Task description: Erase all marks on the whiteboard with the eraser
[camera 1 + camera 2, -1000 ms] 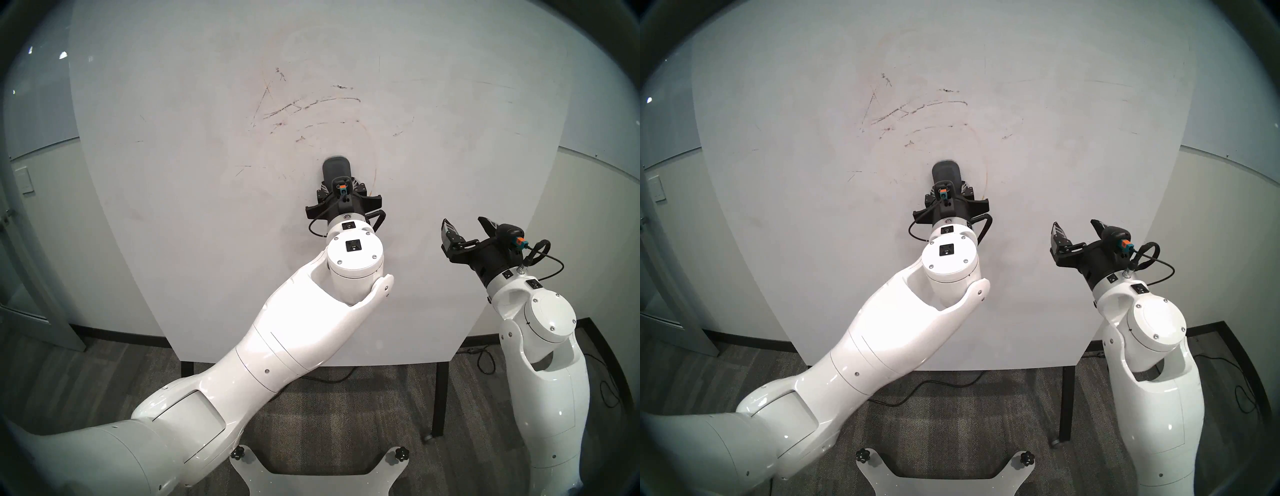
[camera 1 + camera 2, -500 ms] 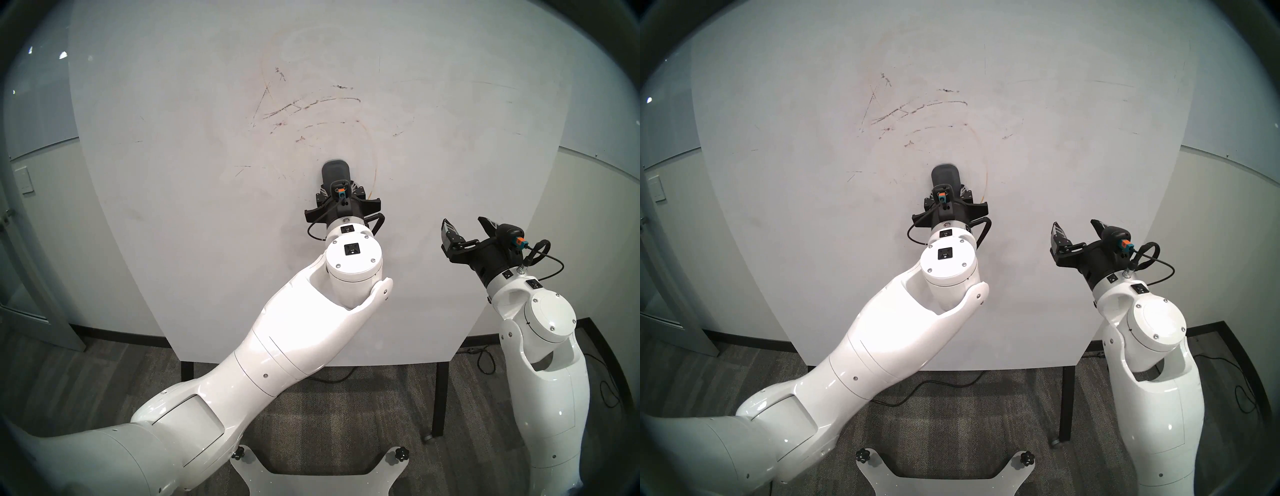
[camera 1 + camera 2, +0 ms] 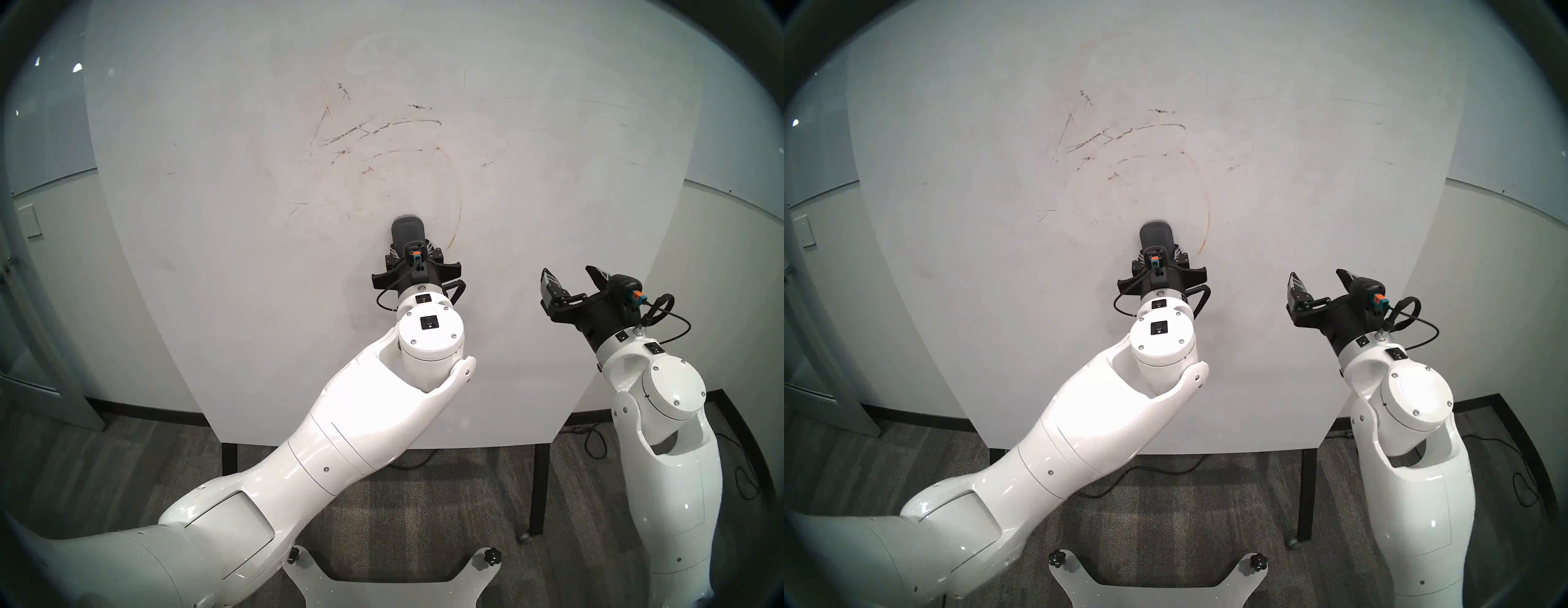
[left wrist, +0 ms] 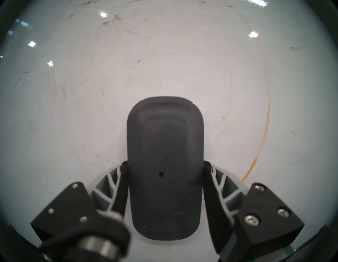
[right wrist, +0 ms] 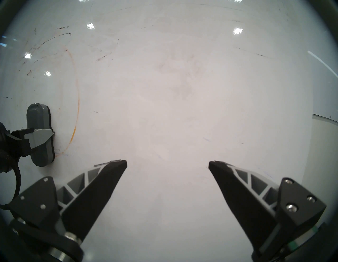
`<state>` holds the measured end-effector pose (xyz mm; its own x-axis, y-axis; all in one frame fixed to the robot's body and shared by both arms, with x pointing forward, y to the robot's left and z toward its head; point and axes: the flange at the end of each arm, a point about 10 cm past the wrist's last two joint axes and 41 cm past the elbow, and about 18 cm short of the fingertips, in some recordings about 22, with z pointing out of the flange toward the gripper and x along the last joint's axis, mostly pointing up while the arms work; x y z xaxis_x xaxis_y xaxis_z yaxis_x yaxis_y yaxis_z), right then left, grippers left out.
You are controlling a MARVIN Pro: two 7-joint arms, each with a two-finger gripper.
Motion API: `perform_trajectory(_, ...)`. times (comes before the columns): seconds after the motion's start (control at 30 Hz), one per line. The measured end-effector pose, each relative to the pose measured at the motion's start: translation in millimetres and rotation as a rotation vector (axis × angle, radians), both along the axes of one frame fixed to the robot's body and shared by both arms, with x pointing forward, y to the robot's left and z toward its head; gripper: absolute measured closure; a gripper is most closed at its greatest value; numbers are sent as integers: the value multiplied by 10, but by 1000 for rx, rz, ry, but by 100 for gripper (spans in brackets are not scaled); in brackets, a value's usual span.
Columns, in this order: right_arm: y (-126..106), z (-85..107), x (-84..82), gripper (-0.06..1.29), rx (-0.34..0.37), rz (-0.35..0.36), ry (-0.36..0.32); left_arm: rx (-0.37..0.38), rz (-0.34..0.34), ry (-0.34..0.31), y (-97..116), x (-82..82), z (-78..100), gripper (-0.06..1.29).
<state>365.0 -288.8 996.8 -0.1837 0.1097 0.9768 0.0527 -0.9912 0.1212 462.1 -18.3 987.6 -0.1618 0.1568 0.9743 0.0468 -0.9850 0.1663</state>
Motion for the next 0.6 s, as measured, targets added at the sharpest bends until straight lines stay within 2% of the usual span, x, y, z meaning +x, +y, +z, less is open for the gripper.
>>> perform_trajectory(0.4, 0, 0, 0, 1, 0, 0, 0, -5, -3, -12, -44, 8, -43, 57)
perform_trajectory(0.6, 0, 0, 0, 1, 0, 0, 0, 4, -28, 3, -120, -34, -90, 57)
